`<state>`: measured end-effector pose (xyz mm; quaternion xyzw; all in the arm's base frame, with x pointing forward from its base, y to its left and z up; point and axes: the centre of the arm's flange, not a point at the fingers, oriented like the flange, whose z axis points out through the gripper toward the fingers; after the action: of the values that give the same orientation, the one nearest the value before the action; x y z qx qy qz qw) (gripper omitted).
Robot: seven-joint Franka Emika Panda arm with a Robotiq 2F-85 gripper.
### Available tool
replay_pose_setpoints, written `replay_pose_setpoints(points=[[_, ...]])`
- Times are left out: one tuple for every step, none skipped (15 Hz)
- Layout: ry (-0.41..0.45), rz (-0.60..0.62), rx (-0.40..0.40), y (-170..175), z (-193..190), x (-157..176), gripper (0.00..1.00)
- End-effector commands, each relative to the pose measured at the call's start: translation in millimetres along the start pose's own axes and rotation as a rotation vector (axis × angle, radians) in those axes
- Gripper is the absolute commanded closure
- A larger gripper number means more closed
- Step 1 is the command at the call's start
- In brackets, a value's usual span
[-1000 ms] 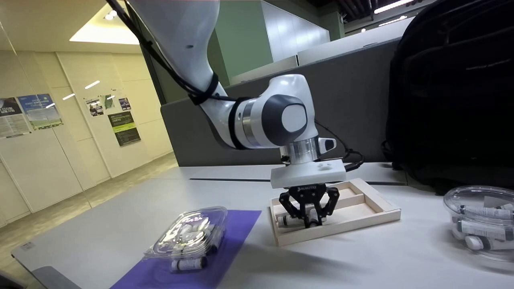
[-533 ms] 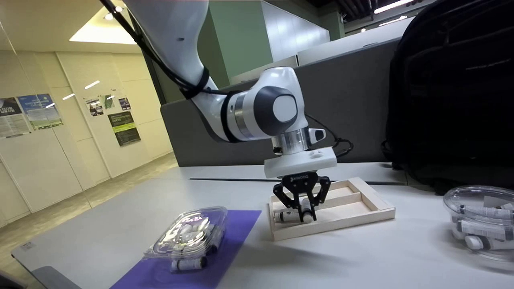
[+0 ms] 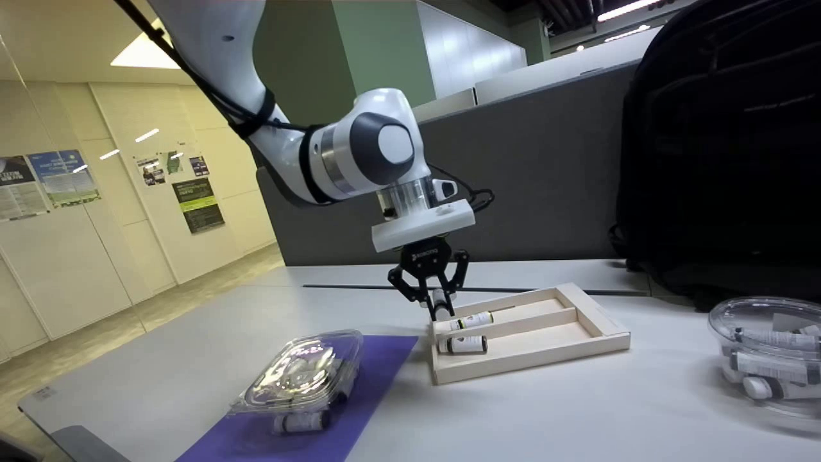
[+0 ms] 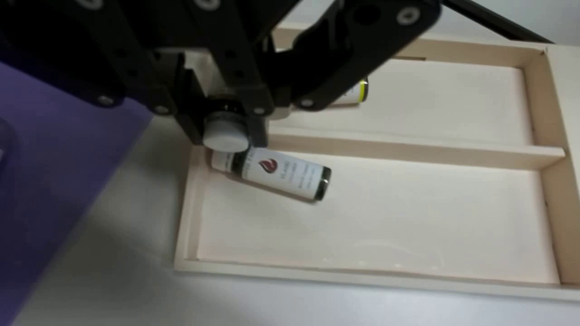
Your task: Get an item from the lower compartment of the tray and place it on the table
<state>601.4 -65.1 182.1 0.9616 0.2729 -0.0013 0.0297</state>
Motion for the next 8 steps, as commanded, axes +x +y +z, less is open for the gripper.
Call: replay_pose_setpoints(points=[[-0.034, -0.066, 0.014, -22.2, -0.8, 15.0, 0.93], [-0.044, -0.076, 0.024, -27.3, 3.4, 18.0, 0.93], [-0.06, -0.085, 0.032, -32.5, 9.6, 20.3, 0.93], [-0.071, -0.093, 0.04, -36.7, 14.9, 21.4, 0.93], [-0.088, -0.095, 0.043, -40.6, 21.9, 21.7, 0.93], [-0.096, -0.101, 0.046, -44.3, 27.3, 21.9, 0.93], [-0.103, -0.109, 0.047, -48.4, 32.6, 22.3, 0.93], [-0.111, -0.118, 0.046, -51.8, 37.2, 22.8, 0.93]])
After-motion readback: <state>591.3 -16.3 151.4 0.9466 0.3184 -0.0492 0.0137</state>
